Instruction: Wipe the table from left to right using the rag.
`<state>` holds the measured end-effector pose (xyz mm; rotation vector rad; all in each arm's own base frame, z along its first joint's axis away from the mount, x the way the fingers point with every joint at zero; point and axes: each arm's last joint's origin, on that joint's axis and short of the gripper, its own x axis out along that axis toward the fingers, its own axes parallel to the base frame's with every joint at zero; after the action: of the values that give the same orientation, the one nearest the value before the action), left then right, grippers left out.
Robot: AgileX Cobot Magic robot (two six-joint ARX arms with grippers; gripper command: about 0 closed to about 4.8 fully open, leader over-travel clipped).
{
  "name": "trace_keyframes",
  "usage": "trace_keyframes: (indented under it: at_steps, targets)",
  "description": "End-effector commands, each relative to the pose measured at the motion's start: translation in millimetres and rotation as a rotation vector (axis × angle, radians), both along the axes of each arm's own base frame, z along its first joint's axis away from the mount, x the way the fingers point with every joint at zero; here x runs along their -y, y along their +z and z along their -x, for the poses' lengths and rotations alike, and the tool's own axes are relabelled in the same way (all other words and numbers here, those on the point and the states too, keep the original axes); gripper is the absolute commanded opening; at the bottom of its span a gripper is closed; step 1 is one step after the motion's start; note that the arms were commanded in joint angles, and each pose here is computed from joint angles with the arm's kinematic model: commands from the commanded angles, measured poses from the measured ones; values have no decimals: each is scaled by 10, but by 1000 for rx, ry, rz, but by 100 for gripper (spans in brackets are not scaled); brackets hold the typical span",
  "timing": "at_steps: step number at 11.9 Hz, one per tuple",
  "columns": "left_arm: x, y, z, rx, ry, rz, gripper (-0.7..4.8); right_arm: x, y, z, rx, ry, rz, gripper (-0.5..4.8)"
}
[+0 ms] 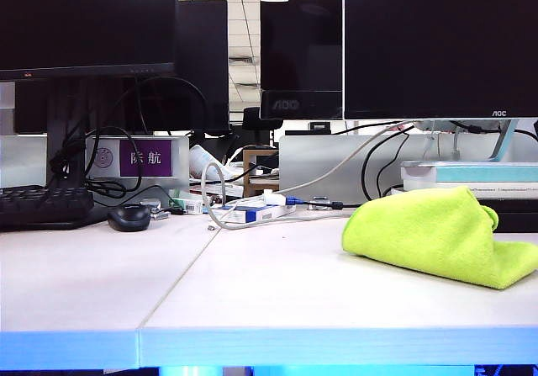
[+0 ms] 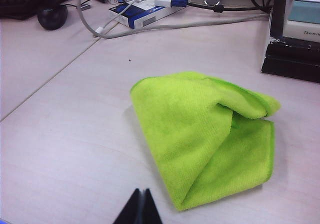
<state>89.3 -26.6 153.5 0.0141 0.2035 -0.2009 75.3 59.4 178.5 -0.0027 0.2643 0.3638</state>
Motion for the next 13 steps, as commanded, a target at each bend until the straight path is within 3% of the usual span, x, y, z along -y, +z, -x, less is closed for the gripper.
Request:
trace_keyframes:
  at_steps: [1, 5, 6, 7, 8, 13]
  targets:
    - [4, -31, -30, 43, 19, 21, -6, -1, 23, 0, 11, 1, -15, -5]
    - [-24, -47, -34, 26, 13, 17, -6, -1, 25, 1, 12, 1, -16, -5]
    - [-109, -51, -51, 21, 70, 24, -6, 0, 25, 1, 12, -2, -15, -5]
    - [-295, -51, -63, 29, 226, -39, -6, -1, 26, 1, 13, 1, -17, -5]
    - [-316, -51, -62, 34, 223, -104, -6, -1, 26, 2, 13, 2, -17, -5]
    - [-334, -48, -61, 34, 286, -109, -2, -1, 26, 2, 13, 1, -16, -5]
